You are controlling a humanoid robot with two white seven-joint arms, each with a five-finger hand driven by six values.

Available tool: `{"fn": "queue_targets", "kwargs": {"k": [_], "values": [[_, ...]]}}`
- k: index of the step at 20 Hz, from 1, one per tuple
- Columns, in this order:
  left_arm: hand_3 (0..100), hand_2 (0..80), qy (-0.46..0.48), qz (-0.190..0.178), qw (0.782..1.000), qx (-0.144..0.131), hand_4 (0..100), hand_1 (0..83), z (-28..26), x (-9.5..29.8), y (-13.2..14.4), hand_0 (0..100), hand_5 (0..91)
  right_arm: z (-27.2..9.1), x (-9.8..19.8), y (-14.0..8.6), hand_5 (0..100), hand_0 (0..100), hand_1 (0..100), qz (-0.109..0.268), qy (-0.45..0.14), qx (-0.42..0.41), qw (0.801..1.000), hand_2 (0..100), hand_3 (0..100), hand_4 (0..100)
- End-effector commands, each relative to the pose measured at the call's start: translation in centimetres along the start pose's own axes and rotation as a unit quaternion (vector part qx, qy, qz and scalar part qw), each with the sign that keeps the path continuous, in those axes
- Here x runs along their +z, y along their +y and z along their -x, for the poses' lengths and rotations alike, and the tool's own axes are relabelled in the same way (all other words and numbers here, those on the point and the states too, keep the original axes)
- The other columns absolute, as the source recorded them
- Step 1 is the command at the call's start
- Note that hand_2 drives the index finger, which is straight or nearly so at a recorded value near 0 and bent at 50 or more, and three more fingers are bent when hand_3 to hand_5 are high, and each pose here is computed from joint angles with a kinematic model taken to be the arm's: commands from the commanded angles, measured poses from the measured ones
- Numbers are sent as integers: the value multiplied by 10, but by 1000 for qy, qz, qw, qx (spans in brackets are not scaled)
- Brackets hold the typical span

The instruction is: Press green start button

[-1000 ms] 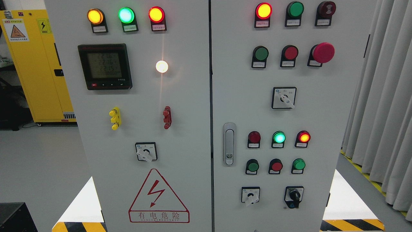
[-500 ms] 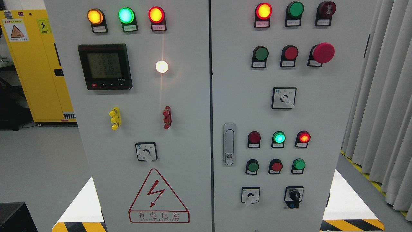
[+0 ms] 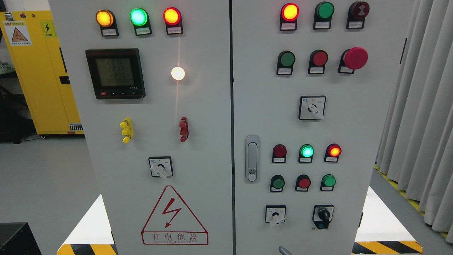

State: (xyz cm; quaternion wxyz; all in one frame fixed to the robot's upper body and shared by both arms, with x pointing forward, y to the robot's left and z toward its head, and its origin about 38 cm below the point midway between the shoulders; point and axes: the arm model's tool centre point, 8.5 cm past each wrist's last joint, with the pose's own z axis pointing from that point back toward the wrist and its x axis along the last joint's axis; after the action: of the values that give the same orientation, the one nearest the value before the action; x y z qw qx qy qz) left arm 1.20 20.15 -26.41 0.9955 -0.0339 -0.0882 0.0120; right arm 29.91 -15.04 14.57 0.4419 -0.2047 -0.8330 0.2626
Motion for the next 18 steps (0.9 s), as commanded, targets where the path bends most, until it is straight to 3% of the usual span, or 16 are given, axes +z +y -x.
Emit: {"fn": "queue_targets", "kwargs": {"k": [1, 4, 5, 10, 18], "values": [[0, 0, 0, 0, 1000, 0, 0, 556, 0, 0, 0, 120, 0, 20, -25, -35, 879, 504, 882, 10, -13, 176, 984, 0, 781, 908], [0, 0, -1, 0, 1000, 0, 0, 556, -1, 0, 0, 120, 0, 22, -30, -38, 924, 487, 904, 5, -15, 225, 974, 0, 858, 953], [0, 0, 0, 0, 1000, 0, 0, 556, 0, 0, 0, 120, 0, 23, -32, -39, 931, 537, 931, 3, -16, 242, 970, 0, 871, 966], [0, 0, 0, 0, 1000, 0, 0, 556, 0, 0, 0, 120, 0, 22, -72, -56, 951, 590, 976, 29, -26, 293, 955, 0, 865, 948], [0, 0, 0, 0, 1000, 0, 0, 556, 0, 0, 0, 120, 0, 33, -100, -53, 961, 631, 988, 30, -28, 303, 952, 0, 868, 939]]}}
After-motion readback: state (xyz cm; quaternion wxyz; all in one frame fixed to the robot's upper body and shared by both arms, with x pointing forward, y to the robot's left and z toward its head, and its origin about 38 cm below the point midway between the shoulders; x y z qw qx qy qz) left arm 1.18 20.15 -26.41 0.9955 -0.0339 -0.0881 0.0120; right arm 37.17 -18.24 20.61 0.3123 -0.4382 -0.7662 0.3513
